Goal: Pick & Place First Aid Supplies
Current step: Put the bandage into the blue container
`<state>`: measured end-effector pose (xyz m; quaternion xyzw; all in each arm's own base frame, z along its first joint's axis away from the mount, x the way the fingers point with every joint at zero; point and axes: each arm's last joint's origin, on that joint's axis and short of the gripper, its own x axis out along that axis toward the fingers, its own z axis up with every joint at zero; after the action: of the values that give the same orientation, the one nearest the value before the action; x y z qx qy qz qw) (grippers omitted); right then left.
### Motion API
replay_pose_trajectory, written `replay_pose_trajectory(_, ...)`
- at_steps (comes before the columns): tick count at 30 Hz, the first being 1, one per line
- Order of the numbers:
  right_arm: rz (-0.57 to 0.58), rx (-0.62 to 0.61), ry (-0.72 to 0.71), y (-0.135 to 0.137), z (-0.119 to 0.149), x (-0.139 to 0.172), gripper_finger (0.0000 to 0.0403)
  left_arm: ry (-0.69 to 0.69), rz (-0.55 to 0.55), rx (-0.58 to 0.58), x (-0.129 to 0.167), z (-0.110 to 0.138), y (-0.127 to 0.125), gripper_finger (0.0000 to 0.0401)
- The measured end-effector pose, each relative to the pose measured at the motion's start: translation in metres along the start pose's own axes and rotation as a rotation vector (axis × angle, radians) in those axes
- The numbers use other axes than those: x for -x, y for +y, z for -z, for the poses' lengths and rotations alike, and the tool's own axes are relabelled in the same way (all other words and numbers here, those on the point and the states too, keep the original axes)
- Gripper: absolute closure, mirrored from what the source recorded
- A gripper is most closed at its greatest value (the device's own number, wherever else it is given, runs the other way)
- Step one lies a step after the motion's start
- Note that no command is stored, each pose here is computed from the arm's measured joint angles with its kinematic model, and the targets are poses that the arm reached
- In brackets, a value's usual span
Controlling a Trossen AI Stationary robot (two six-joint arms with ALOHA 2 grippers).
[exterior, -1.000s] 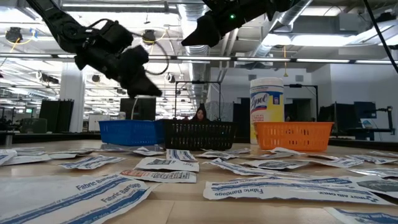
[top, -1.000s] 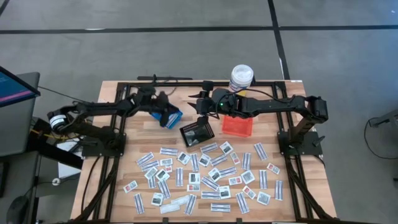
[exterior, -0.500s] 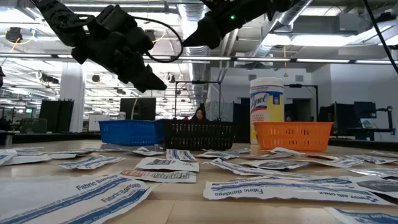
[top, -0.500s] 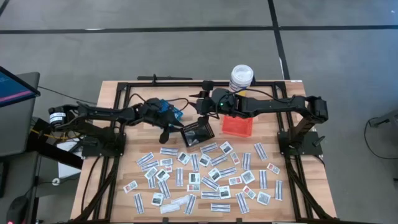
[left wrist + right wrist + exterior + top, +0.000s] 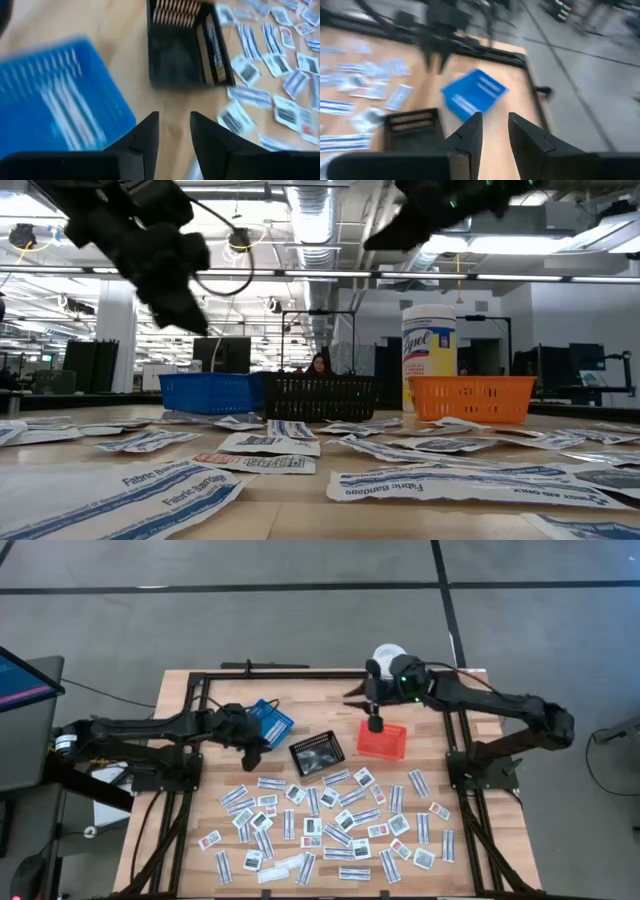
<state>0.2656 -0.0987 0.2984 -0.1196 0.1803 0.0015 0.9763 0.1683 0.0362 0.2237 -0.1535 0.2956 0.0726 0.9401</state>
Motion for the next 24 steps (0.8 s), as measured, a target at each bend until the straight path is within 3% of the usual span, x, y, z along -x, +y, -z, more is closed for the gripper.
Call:
replay_pose_trajectory(6, -0.013, -0.077, -0.068, 0.005, 0.050, -0.017, 0.0316, 0.241, 0.061, 0.187, -0.003, 0.032, -0.007, 0.0290)
replay_pose_trajectory(11, -0.026, -0.013, -0.065, 0.006, 0.062, -0.038, 0.0316, 0.387, 0.178, 0.282, -0.010, 0.057, -0.013, 0.0290)
replay_pose_trajectory(16, -0.065, 0.066, -0.032, 0.011, 0.067, -0.056, 0.0316, 0.430, 0.207, 0.196, -0.010, 0.066, -0.019, 0.0290)
replay_pose_trajectory(21, -0.099, 0.099, -0.025, 0.016, 0.067, -0.067, 0.0316, 0.427, 0.114, 0.053, -0.010, 0.070, -0.020, 0.0290)
replay_pose_trajectory(24, -0.110, 0.108, -0.032, 0.019, 0.064, -0.070, 0.0316, 0.445, 0.113, 0.034, -0.010, 0.075, -0.023, 0.0290)
